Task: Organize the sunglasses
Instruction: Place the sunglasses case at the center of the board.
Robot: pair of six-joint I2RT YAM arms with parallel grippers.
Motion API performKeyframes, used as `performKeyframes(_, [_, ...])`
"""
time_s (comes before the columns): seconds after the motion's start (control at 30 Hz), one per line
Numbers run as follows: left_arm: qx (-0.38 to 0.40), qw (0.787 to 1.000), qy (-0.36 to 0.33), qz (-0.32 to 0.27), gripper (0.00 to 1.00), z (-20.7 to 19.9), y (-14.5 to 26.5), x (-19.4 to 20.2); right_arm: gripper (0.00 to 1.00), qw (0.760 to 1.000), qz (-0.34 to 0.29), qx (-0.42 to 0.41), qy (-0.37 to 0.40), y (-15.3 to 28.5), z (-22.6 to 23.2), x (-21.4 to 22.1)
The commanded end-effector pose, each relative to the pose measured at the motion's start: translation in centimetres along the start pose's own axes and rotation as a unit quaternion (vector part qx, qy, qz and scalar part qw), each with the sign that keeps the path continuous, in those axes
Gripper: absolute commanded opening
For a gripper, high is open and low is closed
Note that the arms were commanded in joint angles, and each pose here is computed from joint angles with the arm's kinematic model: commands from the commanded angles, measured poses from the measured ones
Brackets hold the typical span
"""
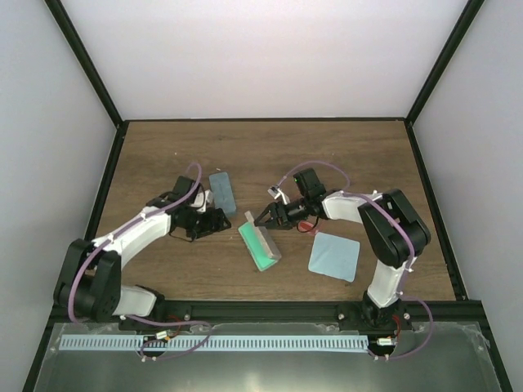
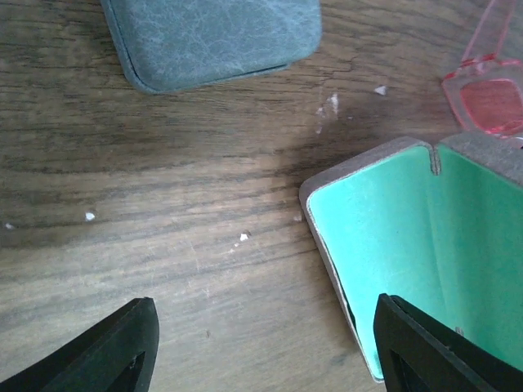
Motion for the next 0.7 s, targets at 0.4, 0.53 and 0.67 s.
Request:
performKeyframes(0.4, [0.011,0.992,-0.122,0.033,0.66,-3.5,-5.1,-4.2,0.79,0.998,0.016,0.044,0.045,-0.6,-1.3,-0.9])
performKeyframes(0.53, [0.003,0.988,-0.147,0.049,0.6,-4.2,-6.7,-3.8,0.84,0.998,0.017,0.044,0.04,-0.7,-1.5,-0.9])
performKeyframes(0.67, [-0.004,0.985,-0.164,0.062,0.56,-4.0,-7.8,-3.2,0.86,0.998,0.016,0.049,0.039,-0.8,-1.6,-1.3])
Point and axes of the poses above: each gripper's point midway between its finger pads, its own y axis back along the fingers, its own z axis along the line the jaws close on, x = y × z, the point moved 5 cm from there along y, back along the fingers, and after that the axes turned 9 degrees about -y, right-handed, at the moved point
